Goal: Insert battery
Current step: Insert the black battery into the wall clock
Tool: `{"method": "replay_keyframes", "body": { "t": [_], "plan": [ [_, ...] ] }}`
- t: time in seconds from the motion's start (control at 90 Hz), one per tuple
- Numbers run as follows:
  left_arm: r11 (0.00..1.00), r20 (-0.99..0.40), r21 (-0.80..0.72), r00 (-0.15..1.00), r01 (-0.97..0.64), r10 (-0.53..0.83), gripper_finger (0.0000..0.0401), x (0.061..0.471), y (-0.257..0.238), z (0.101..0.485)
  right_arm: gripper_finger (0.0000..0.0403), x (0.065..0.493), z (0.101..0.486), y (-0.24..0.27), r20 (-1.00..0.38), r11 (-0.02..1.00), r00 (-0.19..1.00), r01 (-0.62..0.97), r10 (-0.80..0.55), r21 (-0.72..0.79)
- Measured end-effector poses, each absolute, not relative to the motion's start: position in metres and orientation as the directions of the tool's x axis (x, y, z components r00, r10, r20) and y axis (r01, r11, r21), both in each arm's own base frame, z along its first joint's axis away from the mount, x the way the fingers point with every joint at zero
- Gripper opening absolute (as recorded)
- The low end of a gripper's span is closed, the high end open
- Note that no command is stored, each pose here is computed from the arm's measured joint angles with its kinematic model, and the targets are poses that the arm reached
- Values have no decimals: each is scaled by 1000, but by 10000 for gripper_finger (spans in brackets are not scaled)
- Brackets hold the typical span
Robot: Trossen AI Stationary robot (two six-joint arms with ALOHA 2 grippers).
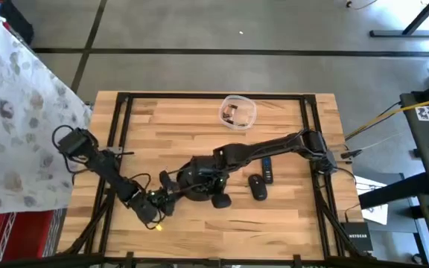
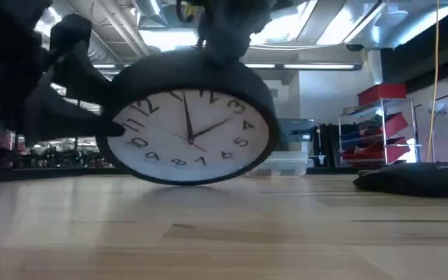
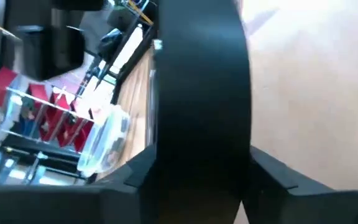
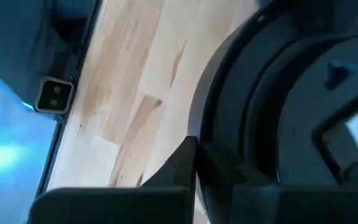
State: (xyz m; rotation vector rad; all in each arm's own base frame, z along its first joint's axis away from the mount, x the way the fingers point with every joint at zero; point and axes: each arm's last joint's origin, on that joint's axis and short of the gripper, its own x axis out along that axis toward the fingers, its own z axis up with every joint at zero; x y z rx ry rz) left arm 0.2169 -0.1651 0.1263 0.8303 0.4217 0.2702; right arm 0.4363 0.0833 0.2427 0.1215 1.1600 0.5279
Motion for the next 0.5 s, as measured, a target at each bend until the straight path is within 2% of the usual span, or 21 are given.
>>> {"method": "replay_keyframes", "body": {
  "t": [0.156, 0.356, 0.456, 0.5],
  "plan": [
    [700, -247, 709, 898, -89, 365, 147, 220, -165, 141, 2, 433, 260, 79, -849, 880, 288, -319, 443, 351],
    [830, -257, 549, 925, -100, 281, 146, 229, -155, 162, 22, 422, 313, 63, -876, 901, 271, -292, 399, 320],
    [886, -312, 462, 931, -26, 190, 145, 235, -146, 163, 43, 412, 345, 55, -891, 920, 285, -279, 352, 274],
    [906, -342, 424, 929, 17, 142, 145, 237, -143, 161, 50, 407, 364, 50, -886, 930, 329, -280, 327, 239]
  ]
}}
